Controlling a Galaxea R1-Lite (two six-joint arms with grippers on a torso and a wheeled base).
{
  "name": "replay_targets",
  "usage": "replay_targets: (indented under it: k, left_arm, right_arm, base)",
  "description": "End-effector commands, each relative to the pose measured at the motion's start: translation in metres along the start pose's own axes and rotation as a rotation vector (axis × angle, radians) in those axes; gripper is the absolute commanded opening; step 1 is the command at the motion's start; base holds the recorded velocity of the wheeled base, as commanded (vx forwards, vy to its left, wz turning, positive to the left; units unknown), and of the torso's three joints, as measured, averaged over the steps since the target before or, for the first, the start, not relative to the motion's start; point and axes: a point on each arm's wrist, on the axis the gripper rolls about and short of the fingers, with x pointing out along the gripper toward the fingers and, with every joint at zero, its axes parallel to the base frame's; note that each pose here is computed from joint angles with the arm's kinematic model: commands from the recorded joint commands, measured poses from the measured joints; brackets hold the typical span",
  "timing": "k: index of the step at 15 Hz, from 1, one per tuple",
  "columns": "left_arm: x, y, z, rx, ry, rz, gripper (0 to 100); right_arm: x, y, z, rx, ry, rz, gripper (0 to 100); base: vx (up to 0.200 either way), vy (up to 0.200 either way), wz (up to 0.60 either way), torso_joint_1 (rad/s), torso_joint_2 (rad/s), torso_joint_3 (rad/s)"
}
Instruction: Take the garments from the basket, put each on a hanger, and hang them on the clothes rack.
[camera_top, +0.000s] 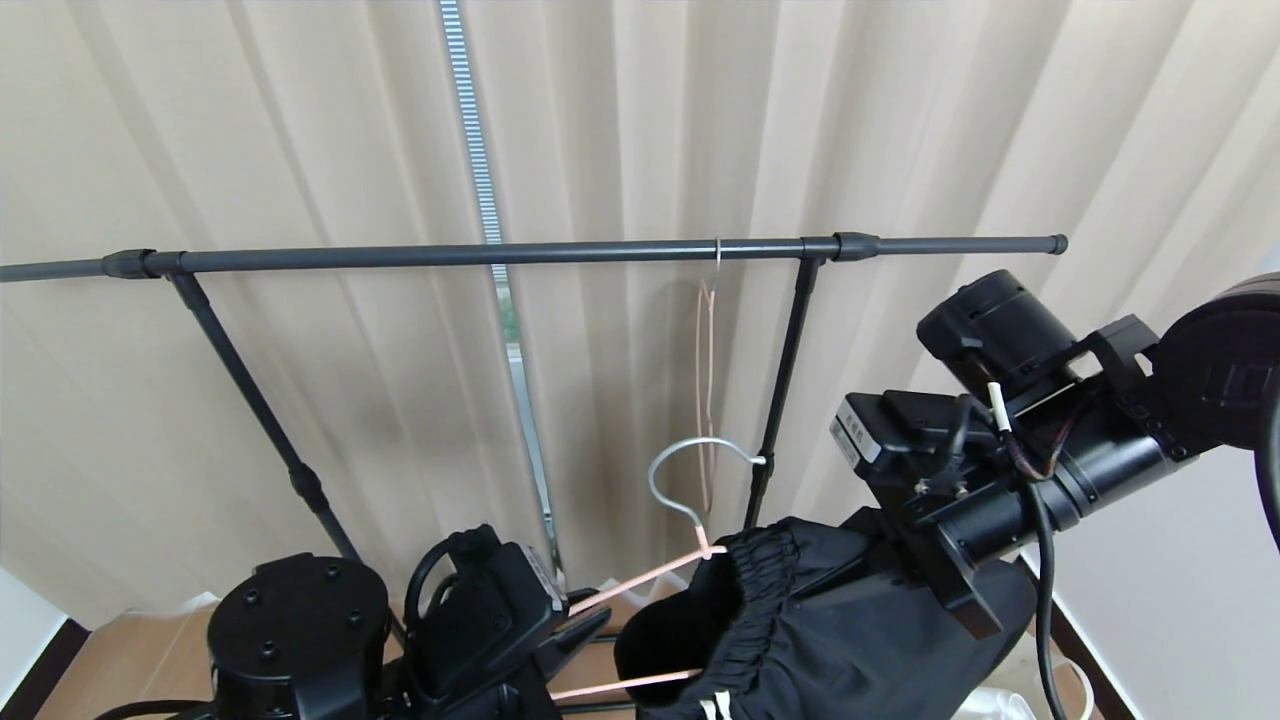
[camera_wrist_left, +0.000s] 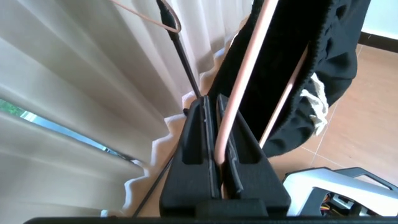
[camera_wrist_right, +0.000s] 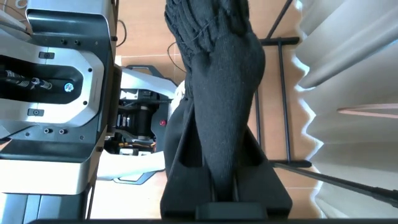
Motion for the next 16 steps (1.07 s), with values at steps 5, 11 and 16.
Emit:
replay_targets:
  k: [5, 11, 16]
  left_arm:
    - [-0.013, 0.009, 0.002, -0.049, -0.082, 0.056, 100]
    - [-0.025, 0.032, -0.005, -0.364, -0.117, 0.162, 100]
    - [0.001, 0.021, -0.033, -0.433, 0.047, 0.133, 100]
  right_arm:
    - [-0.015, 0.01, 0.007, -0.035, -0.018, -0.045, 0]
    - [-0.044, 0.019, 0.02, -0.091, 0.077, -0.269, 0]
    - [-0.054, 0.021, 0.037, -0.144, 0.196, -0.484, 0]
  base:
    - [0.0, 0.0, 0.0, 0.0, 0.0, 0.0]
    - [0.0, 0.0, 0.0, 0.0, 0.0, 0.0]
    - [0.0, 0.0, 0.0, 0.0, 0.0, 0.0]
